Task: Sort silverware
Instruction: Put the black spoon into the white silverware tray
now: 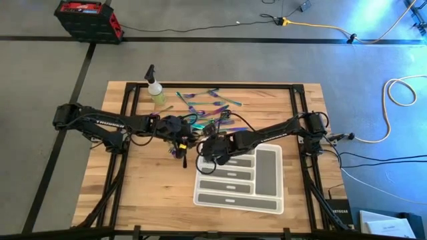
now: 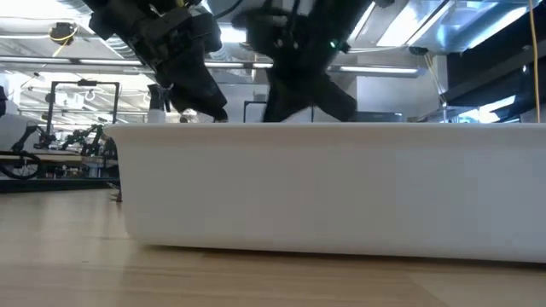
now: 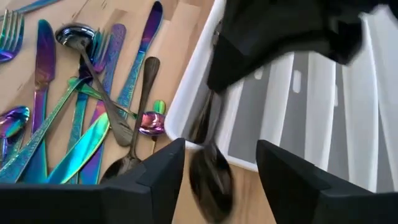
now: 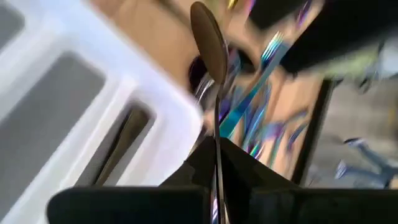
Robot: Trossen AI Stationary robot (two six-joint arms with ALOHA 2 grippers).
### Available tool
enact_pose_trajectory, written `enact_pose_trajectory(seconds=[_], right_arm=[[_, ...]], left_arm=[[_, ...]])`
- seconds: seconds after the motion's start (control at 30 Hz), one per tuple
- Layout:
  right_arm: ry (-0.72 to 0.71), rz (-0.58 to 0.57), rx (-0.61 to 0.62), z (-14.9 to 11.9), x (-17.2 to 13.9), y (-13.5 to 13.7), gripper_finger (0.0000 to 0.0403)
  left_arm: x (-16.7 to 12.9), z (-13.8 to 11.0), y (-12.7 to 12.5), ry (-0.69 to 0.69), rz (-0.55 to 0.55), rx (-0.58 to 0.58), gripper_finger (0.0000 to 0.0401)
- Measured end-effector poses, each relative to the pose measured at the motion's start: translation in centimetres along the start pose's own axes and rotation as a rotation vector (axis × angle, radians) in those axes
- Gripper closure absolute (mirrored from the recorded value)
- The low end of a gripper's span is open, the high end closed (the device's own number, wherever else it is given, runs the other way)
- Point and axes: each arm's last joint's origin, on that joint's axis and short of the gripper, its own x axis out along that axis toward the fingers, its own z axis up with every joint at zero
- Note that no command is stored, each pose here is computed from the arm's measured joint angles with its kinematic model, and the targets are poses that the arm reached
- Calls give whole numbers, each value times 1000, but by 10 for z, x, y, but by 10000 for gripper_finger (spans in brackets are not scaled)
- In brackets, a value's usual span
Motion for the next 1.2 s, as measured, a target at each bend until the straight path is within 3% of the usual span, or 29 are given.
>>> enact_pose_trajectory(seconds=[0.13, 0.3, 0.5, 0.63, 0.8, 1.0, 1.2], right_arm=[[65, -3, 77, -23, 11, 0, 403], [-23, -90, 244, -44, 3, -13, 403], [-264, -203, 485, -65, -22, -30, 403], [-411, -317, 688, -85, -39, -36, 403], [-753, -421, 886, -103, -64, -41, 403], [-1125, -314, 933, -107, -77, -43, 403], [-1244, -238, 920, -104, -83, -45, 403]], left_arm=[[0, 0, -3, -8, 29, 29, 230], [0, 0, -8, -19, 18, 43, 240], [-1, 0, -12, -42, 60, 84, 244], [-2, 7, -18, -134, 85, 121, 245], [-5, 19, -27, -286, 147, 157, 245], [12, 31, -33, -458, 135, 121, 245], [44, 34, -39, -625, 36, 86, 245]])
